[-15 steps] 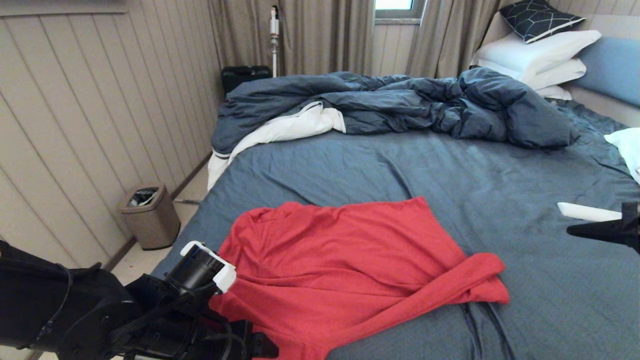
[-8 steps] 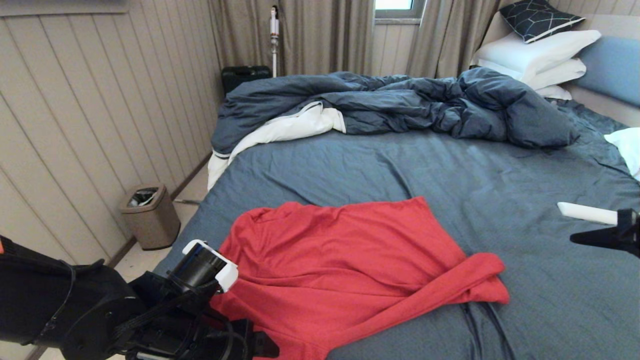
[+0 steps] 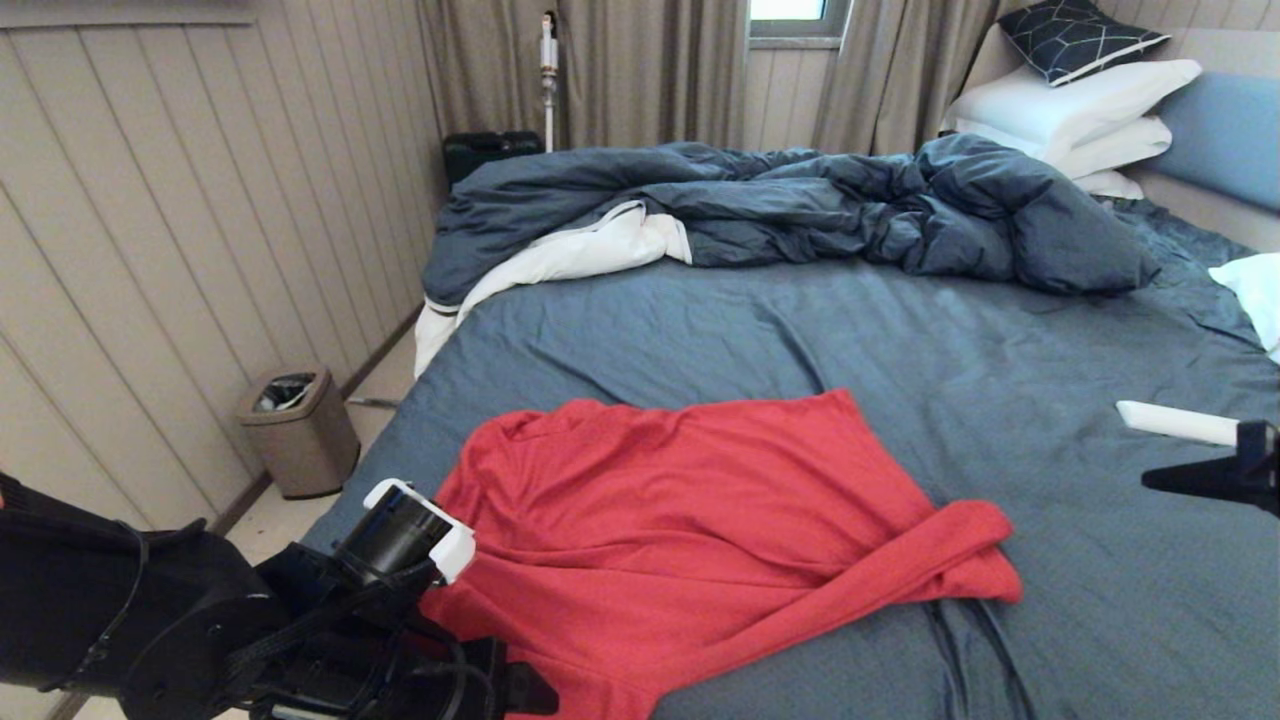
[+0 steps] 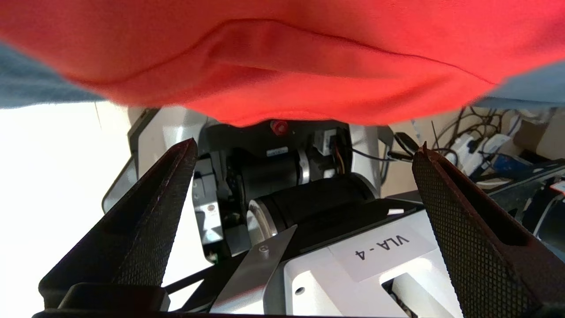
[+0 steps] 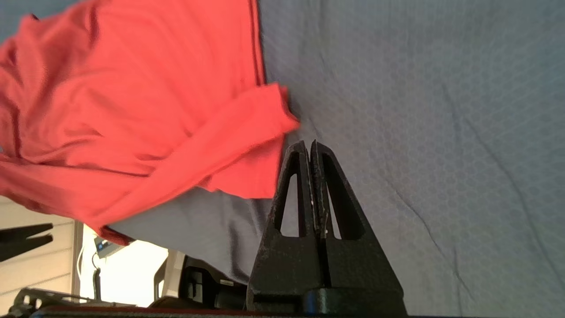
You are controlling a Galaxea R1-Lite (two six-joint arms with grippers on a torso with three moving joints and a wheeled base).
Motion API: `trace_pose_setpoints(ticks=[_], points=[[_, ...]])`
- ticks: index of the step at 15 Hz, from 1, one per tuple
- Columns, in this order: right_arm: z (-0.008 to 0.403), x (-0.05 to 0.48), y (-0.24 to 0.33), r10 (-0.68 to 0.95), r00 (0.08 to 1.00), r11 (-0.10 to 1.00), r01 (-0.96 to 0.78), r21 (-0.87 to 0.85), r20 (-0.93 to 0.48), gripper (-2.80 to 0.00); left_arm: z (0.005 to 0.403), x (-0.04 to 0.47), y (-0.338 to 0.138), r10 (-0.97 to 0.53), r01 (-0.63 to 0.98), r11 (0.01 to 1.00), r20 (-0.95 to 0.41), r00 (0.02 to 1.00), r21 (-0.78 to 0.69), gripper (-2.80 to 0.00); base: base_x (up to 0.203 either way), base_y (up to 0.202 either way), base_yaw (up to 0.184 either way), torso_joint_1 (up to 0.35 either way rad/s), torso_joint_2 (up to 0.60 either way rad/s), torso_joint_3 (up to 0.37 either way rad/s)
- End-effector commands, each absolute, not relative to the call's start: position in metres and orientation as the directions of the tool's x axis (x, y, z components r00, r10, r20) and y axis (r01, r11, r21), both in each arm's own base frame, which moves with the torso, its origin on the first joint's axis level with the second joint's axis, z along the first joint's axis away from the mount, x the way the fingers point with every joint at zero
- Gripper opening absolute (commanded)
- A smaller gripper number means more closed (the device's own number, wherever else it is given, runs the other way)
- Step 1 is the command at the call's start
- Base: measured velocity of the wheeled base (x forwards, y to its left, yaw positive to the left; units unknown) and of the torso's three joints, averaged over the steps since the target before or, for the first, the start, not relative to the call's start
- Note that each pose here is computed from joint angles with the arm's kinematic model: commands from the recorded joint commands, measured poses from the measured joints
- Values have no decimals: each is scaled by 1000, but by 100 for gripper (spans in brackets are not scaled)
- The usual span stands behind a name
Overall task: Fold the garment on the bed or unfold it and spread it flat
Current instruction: Fold the red T-shirt
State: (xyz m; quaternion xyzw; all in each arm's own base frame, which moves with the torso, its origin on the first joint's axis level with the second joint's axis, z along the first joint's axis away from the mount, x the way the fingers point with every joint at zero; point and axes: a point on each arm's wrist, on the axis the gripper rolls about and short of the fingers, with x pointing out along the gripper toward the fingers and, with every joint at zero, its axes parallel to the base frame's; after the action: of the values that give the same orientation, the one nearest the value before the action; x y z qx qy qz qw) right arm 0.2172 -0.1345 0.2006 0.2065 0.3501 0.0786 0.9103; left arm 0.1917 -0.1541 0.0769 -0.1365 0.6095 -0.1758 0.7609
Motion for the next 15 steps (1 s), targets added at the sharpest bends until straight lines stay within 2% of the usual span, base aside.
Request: trace_pose_setpoints(ticks=[1, 6, 12, 15], points=[[200, 216, -134, 294, 741, 900, -2, 435, -604, -280, 77, 192, -154, -436, 96, 900, -879, 195, -425, 0, 0, 0, 0, -105, 349, 259], [200, 213, -131, 294, 742, 901, -5, 434, -603, -280, 79, 188, -152, -439, 95, 899, -876, 198, -428, 0, 0, 0, 0, -56, 301, 222], [202, 211, -129, 295, 746, 903, -14, 430, -597, -280, 78, 178, -147, -434, 85, 901, -881, 187, -425, 0, 0, 0, 0, -11, 22, 19], [200, 214, -133, 290, 742, 900, 2, 436, -604, -280, 78, 179, -145, -362, 51, 931, -897, 253, -362, 0, 0, 0, 0, 0, 0, 0]])
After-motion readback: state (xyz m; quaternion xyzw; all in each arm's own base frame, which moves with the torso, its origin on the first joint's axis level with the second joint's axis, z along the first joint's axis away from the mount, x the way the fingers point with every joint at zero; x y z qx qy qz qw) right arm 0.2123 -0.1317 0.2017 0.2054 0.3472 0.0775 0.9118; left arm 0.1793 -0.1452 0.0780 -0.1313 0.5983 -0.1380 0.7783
